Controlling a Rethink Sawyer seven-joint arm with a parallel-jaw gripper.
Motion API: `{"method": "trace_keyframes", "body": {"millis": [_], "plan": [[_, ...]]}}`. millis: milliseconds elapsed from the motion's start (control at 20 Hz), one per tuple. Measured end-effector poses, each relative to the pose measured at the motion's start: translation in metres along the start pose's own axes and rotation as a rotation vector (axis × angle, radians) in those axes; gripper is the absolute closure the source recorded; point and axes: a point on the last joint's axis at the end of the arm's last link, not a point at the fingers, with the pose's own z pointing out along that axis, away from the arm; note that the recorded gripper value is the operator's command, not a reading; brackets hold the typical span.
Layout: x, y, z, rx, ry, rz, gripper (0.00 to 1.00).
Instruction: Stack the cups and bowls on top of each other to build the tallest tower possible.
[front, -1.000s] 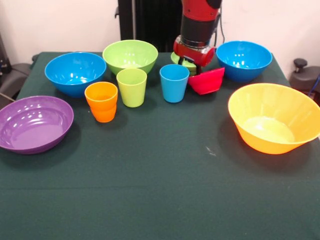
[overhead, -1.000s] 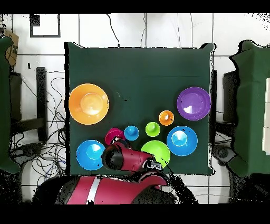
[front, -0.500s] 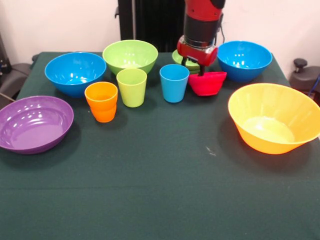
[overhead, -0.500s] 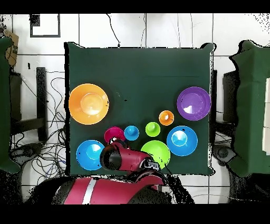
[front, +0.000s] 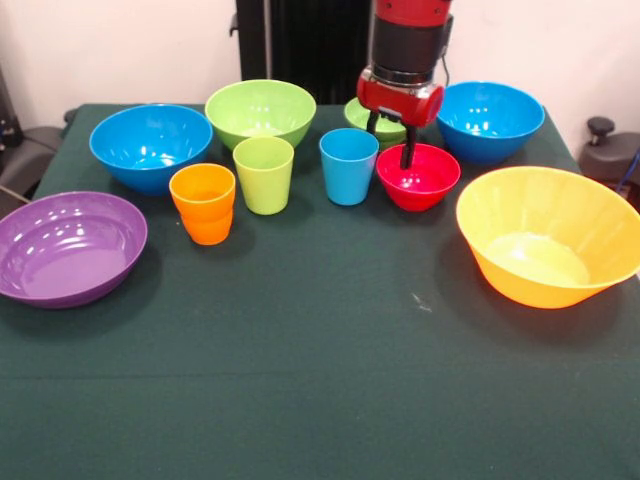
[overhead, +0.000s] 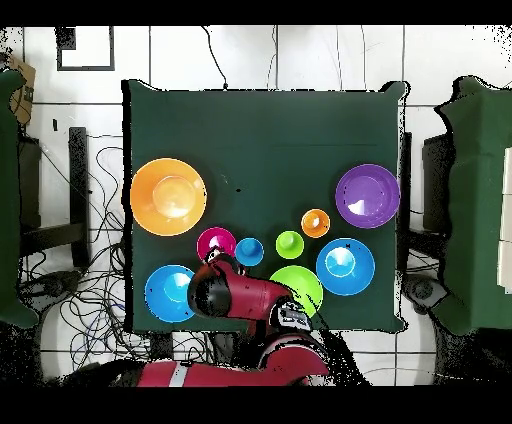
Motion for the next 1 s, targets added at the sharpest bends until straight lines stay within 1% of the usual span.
{"method": "trace_keyframes", "body": {"millis": [250, 750, 1000], "plan": [[-0.0087, 0.0042, -0.0075, -0.015, -0.019, 0.005, 0.0], [-0.0075, 0.0057, -0.0072, -0.017, -0.017, 0.003, 0.0], [-0.0003, 0.0035, -0.0014, -0.008, 0.0, -0.002, 0.0]]}}
